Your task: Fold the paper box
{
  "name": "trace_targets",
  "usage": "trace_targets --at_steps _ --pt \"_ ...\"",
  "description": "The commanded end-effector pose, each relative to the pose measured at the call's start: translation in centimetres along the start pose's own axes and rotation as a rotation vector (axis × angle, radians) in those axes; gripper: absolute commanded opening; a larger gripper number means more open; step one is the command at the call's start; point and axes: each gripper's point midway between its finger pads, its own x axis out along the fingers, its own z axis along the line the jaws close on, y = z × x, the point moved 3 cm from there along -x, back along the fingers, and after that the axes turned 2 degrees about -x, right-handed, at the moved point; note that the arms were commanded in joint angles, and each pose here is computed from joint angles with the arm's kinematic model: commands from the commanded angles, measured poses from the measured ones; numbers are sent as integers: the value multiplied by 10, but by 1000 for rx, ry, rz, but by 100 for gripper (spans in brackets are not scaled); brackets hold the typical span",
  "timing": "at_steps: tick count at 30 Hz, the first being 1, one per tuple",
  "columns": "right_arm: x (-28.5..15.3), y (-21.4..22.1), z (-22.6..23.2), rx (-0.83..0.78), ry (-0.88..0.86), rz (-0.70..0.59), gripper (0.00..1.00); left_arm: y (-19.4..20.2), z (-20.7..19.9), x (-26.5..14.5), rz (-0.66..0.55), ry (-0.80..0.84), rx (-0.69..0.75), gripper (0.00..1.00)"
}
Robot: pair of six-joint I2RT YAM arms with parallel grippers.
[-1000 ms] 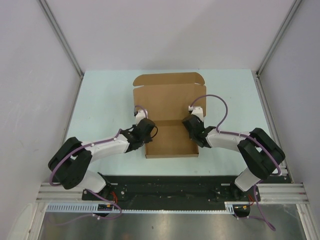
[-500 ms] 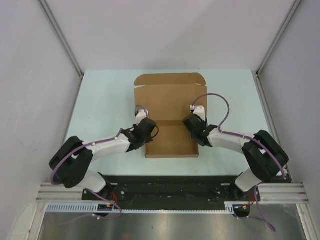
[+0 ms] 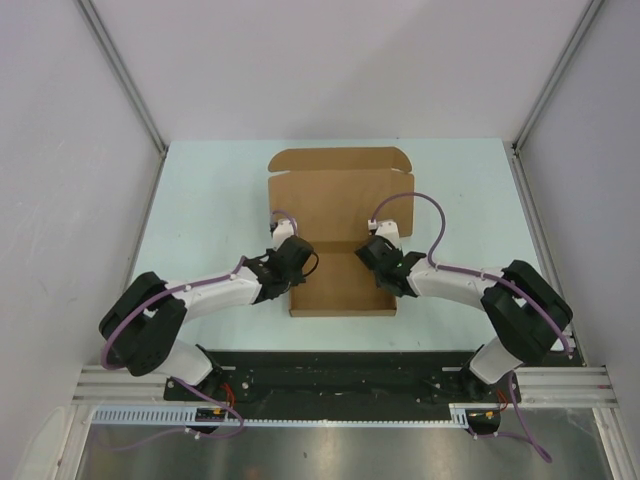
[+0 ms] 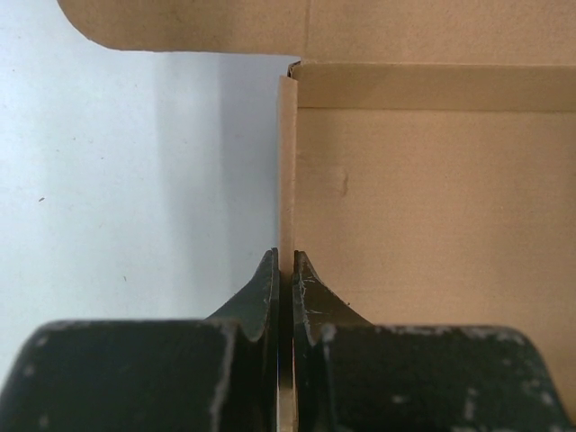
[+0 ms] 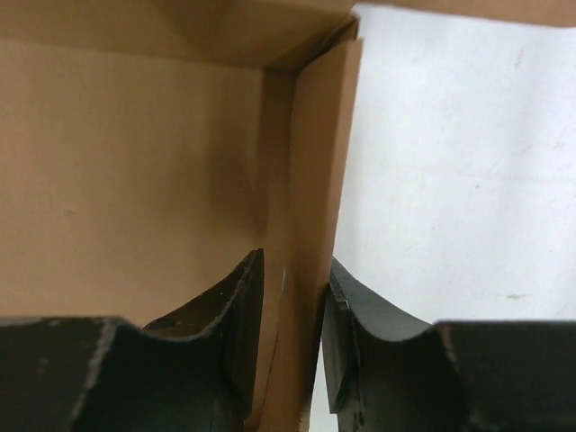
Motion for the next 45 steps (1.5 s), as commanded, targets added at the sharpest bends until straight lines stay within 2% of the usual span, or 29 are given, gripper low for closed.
trace_targets --at_steps 1,3,7,9,12,16,19,23,29,34,39,42,43,45 --pt "3 10 6 -8 4 40 31 -24 -14 -6 -68 14 -55 4" --pt "4 15 6 -11 0 49 26 -25 -13 -6 -71 13 -56 4" --pt "7 23 7 -24 11 68 0 -25 -14 -6 -73 14 -60 4" --pt "8 26 5 -26 21 70 0 -25 -13 -7 -72 14 -63 5" --pt "6 27 3 -18 33 56 0 -29 -14 -12 -78 28 -71 14" --pt "5 26 -1 -16 53 48 0 -39 -19 -25 -112 88 -92 36" --pt "5 27 -1 -13 57 45 0 -48 -21 -35 -145 128 -116 46" --pt "6 29 0 -6 59 41 0 -49 -19 -40 -147 139 -113 48" --pt "3 30 2 -6 52 29 0 -14 -6 -19 -47 74 -59 48" --pt "3 31 4 -4 40 28 0 3 -2 -5 4 43 -56 61" --pt "3 33 6 -6 31 30 0 13 5 4 46 0 -45 56" --pt "3 34 6 -4 28 31 0 19 7 5 62 2 -46 30" --pt "3 34 5 3 30 29 0 23 8 6 64 4 -48 16" --pt "3 34 6 0 26 29 0 24 7 5 64 18 -51 0"
